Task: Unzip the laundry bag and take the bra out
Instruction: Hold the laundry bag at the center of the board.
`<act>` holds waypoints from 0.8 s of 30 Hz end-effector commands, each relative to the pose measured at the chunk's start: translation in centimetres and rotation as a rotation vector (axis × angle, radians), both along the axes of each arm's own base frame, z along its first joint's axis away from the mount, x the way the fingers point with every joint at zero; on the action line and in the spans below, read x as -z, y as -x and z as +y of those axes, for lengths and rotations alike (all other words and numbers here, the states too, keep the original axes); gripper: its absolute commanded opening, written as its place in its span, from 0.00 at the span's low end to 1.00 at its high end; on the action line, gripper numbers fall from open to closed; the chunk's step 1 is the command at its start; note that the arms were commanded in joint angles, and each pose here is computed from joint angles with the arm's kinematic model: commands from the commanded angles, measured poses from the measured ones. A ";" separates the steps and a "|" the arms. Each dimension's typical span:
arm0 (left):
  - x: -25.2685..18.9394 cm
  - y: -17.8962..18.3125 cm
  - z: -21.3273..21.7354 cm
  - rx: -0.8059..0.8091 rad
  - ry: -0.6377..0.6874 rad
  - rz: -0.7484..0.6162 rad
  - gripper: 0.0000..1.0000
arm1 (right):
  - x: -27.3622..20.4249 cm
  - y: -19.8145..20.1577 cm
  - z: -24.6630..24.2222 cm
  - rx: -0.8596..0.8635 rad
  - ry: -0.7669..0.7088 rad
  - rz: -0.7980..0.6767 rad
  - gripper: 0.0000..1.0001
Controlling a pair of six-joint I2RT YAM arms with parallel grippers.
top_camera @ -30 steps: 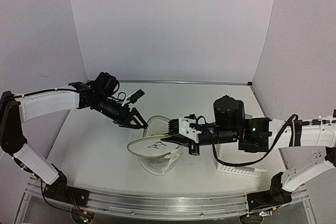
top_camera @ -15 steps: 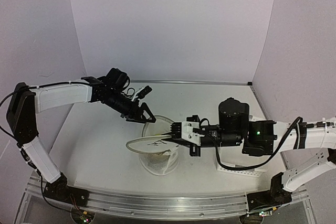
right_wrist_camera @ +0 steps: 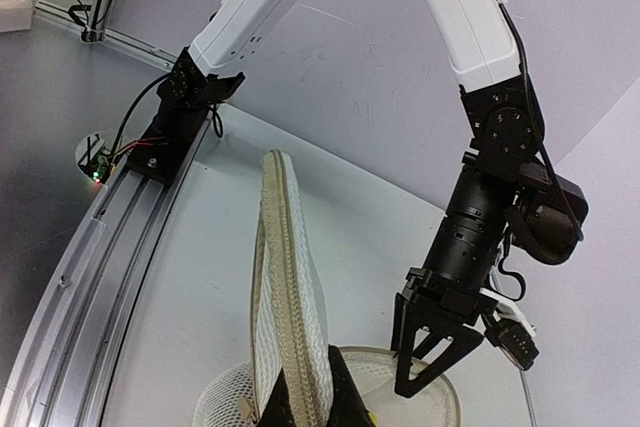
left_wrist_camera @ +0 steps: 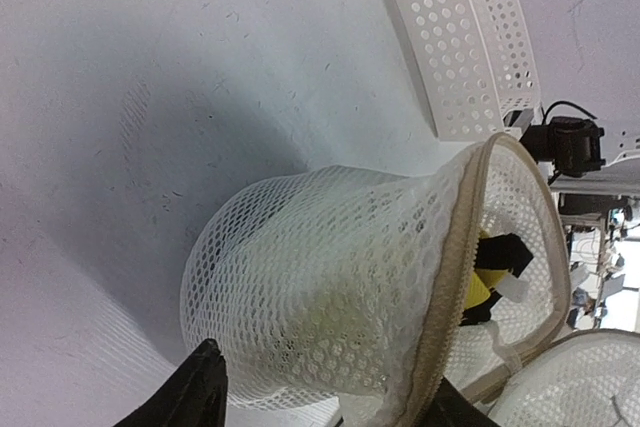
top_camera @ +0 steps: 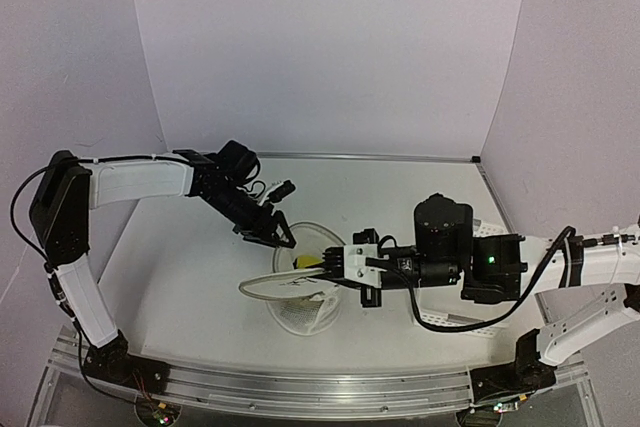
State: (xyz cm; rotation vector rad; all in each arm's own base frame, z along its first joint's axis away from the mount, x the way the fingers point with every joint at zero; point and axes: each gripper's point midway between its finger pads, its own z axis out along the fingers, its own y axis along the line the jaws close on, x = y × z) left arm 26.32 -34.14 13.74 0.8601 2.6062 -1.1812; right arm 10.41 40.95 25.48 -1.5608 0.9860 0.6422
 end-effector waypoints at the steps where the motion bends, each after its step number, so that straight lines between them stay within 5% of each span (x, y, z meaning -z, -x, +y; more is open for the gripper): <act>1: -1.1 -0.4 -0.6 0.033 0.006 -0.044 0.44 | -2.3 0.5 0.1 -0.016 -0.076 -0.031 0.00; 9: -1.8 -1.6 -0.4 0.024 -0.040 -0.092 0.00 | -2.2 0.6 0.4 -0.004 -0.072 -0.114 0.00; 24: -4.4 -7.8 0.4 -0.021 -0.165 -0.228 0.00 | 1.5 -0.2 2.9 0.018 0.024 -0.472 0.00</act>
